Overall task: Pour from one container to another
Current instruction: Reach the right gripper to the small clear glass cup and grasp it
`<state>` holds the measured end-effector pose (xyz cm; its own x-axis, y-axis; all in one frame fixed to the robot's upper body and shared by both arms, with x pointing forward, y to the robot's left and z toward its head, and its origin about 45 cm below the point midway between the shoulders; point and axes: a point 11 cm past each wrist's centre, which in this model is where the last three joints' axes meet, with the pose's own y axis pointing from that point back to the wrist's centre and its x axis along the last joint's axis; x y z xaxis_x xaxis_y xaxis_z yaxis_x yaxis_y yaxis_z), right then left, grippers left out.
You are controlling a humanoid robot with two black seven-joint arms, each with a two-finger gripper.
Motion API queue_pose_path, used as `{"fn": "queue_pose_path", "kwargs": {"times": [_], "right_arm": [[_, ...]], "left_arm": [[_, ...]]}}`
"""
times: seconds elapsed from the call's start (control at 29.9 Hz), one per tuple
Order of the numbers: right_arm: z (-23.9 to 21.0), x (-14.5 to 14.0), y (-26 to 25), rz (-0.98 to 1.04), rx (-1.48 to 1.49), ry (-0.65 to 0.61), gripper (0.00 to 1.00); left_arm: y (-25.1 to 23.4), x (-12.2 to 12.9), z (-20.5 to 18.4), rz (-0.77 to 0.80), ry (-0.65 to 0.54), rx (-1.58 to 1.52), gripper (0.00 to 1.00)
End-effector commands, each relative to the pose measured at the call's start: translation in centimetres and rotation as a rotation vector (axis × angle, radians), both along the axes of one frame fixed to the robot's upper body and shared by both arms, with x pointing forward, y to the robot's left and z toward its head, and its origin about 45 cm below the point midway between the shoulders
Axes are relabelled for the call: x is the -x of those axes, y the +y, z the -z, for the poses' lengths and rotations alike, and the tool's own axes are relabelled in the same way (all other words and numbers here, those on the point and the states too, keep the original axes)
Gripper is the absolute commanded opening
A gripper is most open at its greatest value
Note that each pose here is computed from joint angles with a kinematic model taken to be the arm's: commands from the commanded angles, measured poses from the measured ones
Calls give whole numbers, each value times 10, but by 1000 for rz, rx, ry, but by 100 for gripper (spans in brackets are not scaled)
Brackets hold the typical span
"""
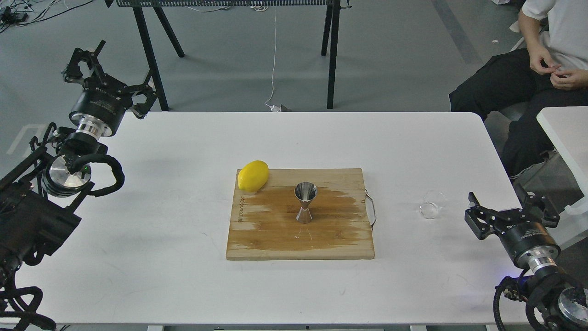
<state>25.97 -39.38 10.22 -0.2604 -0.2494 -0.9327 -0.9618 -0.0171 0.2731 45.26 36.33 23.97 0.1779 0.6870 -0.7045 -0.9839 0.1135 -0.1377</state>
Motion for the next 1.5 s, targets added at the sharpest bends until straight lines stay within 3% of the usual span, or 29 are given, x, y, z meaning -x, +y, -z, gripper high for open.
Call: {"fn": "queue_pose_path", "kwargs": {"times": [0.0,0.2,0.47,1.1,1.27,1.47], "right_arm": [[7,1,22,-79,-42,15,100],[30,-5,61,-110,-115,155,100],[63,-20,74,-10,-155,287,100],[68,-41,70,16,-157,288,98],[77,-42,74,18,-168,304,91],[77,-45,71,19,-188,299,76]], "left_arm": [[0,0,-1,-4,-2,0,100],[1,0,0,3,6,-14,100],[1,-2,-6,7,-4,-21,100],[11,1,-4,-16,8,-39,100],[11,0,-6,-15,3,-42,100],[12,-1,-7,-18,3,-44,100]]}}
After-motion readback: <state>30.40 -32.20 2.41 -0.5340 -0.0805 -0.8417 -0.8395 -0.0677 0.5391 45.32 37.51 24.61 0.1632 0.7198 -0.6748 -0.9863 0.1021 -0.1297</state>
